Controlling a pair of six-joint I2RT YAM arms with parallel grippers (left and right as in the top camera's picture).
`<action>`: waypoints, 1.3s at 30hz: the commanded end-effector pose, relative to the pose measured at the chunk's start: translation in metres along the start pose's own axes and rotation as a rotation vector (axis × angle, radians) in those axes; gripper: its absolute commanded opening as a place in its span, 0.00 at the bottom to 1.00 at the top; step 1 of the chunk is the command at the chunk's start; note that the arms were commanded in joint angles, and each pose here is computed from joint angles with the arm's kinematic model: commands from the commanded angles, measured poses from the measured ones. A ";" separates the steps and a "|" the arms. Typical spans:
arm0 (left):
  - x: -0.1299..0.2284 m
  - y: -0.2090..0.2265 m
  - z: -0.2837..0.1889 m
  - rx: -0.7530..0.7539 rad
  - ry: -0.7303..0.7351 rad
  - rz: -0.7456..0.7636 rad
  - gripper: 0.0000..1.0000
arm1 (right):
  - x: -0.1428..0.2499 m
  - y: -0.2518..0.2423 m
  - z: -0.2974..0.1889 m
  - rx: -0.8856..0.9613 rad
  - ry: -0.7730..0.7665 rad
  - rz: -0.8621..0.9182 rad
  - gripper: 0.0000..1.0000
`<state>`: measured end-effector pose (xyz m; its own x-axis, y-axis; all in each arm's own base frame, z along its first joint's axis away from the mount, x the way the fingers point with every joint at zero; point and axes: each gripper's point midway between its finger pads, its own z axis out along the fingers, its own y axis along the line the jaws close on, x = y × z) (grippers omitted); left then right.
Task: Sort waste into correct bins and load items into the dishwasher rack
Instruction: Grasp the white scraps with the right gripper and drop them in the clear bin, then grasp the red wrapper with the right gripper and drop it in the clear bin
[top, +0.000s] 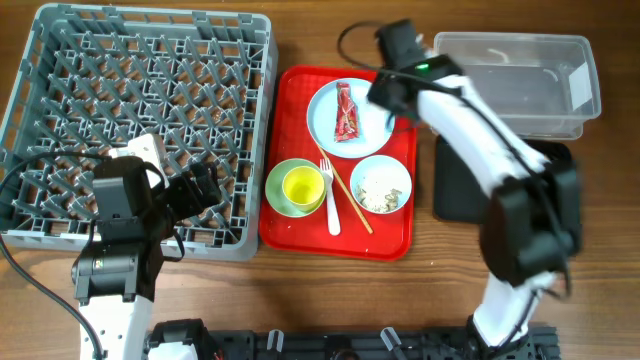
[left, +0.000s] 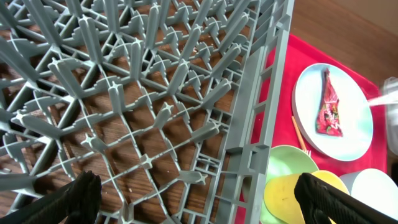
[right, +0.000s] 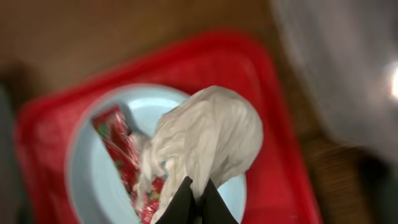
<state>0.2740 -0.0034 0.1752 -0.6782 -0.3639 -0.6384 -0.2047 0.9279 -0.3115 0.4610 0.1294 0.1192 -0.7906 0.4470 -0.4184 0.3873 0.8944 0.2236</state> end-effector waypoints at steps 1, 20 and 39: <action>-0.009 -0.004 -0.006 0.014 -0.028 -0.009 1.00 | -0.070 -0.030 -0.070 0.020 -0.227 0.042 0.04; -0.009 -0.004 -0.006 0.014 -0.027 -0.009 1.00 | -0.056 0.040 -0.081 -0.390 -0.145 -0.351 0.74; -0.009 -0.004 -0.006 0.014 -0.027 -0.009 1.00 | 0.082 0.050 0.070 -0.061 0.155 -0.399 0.73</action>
<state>0.2735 -0.0035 0.1747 -0.6799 -0.3641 -0.6366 -0.2056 0.9279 -0.3111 0.4520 0.2184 0.0602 -0.9218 -0.0085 -0.3876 -0.0750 0.9848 0.1566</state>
